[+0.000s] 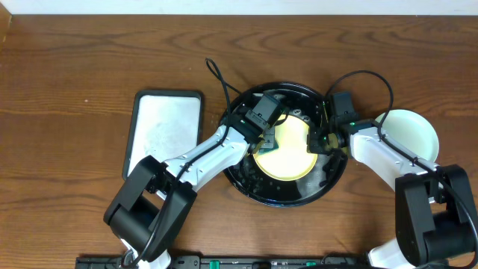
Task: Clean dirty plates on tray and stack at the side
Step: 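Scrub the yellow plate with the sponge while right gripper holds rim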
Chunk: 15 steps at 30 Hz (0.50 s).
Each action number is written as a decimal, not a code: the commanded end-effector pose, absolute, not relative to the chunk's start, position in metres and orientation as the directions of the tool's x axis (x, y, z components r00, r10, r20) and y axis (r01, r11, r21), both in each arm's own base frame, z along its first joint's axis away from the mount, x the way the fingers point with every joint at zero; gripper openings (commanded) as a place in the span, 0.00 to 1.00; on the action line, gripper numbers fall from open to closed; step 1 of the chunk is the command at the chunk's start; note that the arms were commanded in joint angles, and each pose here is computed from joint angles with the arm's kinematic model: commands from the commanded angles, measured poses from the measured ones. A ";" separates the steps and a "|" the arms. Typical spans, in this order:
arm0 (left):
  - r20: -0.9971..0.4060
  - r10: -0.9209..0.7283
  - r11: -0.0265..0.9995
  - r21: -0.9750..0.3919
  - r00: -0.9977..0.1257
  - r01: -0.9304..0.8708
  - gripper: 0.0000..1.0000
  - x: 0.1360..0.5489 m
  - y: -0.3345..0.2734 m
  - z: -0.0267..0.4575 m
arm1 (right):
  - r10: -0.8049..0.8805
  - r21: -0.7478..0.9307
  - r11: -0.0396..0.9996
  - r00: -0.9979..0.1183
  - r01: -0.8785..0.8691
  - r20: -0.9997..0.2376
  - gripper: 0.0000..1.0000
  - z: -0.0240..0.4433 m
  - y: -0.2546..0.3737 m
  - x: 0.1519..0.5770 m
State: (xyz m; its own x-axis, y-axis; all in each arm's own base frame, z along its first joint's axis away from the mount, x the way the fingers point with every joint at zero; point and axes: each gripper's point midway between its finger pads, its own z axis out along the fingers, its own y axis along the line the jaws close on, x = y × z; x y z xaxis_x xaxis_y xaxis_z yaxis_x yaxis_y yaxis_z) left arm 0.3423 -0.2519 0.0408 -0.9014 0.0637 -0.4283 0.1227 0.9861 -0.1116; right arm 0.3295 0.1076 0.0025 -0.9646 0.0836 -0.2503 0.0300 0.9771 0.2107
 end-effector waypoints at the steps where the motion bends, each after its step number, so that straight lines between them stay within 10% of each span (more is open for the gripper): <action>1: -0.407 0.169 0.960 -0.139 -0.898 0.243 0.16 0.325 -0.277 0.038 | 0.070 0.203 0.979 -0.978 0.029 -0.198 0.01 -0.012 0.110 0.316; 6: -0.416 0.185 0.962 -0.108 -0.891 0.250 0.23 0.326 -0.273 0.037 | 0.070 0.203 0.979 -0.978 0.029 -0.198 0.01 -0.012 0.110 0.316; 8: -0.415 0.185 0.962 -0.108 -0.891 0.250 0.08 0.326 -0.273 0.037 | 0.070 0.203 0.979 -0.978 0.029 -0.198 0.01 -0.012 0.110 0.316; 15: -0.396 0.150 0.963 -0.149 -0.906 0.225 0.07 0.323 -0.277 0.036 | 0.070 0.204 0.979 -0.978 0.029 -0.198 0.01 -0.012 0.110 0.316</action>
State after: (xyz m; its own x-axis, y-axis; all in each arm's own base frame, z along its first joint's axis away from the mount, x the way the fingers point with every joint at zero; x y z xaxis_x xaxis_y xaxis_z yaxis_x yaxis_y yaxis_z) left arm 0.3269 -0.2749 0.0409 -0.8921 0.1612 -0.4220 0.2342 0.9639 -0.1268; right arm 0.3289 0.1108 0.0029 -0.9653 0.0793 -0.2486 0.0233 0.9750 0.2208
